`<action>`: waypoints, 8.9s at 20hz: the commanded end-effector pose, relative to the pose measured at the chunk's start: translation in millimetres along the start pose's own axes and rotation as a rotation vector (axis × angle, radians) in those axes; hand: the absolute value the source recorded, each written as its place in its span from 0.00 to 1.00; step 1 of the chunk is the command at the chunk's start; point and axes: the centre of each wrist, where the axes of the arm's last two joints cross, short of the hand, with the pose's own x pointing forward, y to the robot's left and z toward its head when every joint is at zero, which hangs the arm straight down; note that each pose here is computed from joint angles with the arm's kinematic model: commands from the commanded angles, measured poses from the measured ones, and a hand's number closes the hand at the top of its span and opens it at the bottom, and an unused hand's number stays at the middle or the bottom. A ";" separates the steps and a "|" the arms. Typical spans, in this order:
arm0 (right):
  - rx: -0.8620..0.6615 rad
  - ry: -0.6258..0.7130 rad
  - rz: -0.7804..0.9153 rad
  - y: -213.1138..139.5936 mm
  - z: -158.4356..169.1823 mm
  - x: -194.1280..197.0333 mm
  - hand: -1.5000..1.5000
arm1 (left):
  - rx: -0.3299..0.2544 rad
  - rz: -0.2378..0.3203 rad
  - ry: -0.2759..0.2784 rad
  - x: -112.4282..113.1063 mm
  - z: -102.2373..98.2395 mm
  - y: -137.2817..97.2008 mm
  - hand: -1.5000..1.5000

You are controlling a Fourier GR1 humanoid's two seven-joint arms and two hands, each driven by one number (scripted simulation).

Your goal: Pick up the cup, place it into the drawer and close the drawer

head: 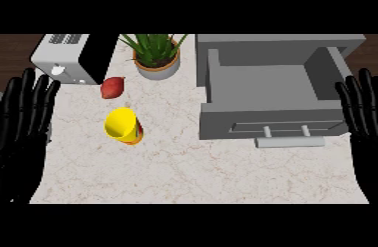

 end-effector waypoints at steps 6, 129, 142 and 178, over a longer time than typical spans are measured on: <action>-0.024 -0.070 -0.042 11.3 3.4 -8.6 0.00 | -0.270 0.214 -0.031 -13.3 -25.2 29.7 0.00; 0.161 0.062 -0.029 -17.9 -65.3 -21.7 0.00 | -0.111 0.097 0.138 -53.8 -244.5 -191.8 1.00; 0.224 0.019 -0.035 -12.4 -83.9 -16.3 0.00 | -0.283 -0.103 0.361 -94.1 -224.3 -197.7 1.00; 0.870 0.344 0.504 41.0 -39.4 -90.1 0.00 | -0.010 0.358 0.191 -117.5 -198.1 -183.6 0.00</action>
